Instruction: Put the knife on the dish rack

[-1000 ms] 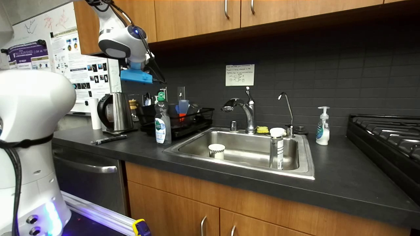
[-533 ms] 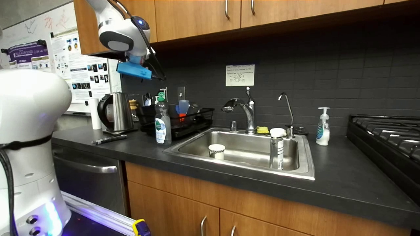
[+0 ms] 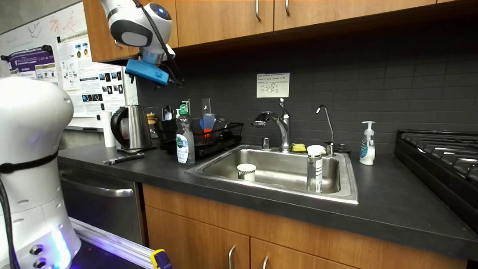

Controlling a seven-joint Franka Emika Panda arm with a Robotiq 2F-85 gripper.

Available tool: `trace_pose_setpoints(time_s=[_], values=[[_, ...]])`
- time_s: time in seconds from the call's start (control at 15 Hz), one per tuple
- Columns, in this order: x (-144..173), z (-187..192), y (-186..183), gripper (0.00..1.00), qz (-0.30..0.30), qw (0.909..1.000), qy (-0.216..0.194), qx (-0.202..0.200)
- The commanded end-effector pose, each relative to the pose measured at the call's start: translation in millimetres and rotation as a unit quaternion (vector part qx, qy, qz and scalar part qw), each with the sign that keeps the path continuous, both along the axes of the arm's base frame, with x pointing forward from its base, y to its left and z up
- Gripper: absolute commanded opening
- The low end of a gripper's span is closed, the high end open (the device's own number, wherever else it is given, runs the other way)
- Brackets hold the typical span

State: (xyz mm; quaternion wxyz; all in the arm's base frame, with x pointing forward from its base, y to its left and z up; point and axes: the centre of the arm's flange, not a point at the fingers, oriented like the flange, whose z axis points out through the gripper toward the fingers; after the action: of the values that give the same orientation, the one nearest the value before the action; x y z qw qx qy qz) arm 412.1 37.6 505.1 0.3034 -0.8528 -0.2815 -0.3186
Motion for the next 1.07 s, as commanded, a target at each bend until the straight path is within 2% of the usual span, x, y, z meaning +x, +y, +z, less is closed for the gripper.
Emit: trace_pose_setpoints(time_s=[0.0, 0.33, 0.6, 0.73, 1.0], values=[[-34.2, 12.9, -0.3, 1.0, -0.009, 0.9993, 0.028, -0.023], [-57.7, 22.9, 3.7, 1.0, -0.032, 0.9951, 0.061, -0.072], [-73.0, 32.2, 12.2, 1.0, -0.069, 0.9867, 0.086, -0.119], [-77.9, 32.6, 15.9, 1.0, -0.094, 0.9786, 0.101, -0.152], [-88.1, 35.3, 20.8, 1.0, -0.146, 0.9541, 0.137, -0.223]])
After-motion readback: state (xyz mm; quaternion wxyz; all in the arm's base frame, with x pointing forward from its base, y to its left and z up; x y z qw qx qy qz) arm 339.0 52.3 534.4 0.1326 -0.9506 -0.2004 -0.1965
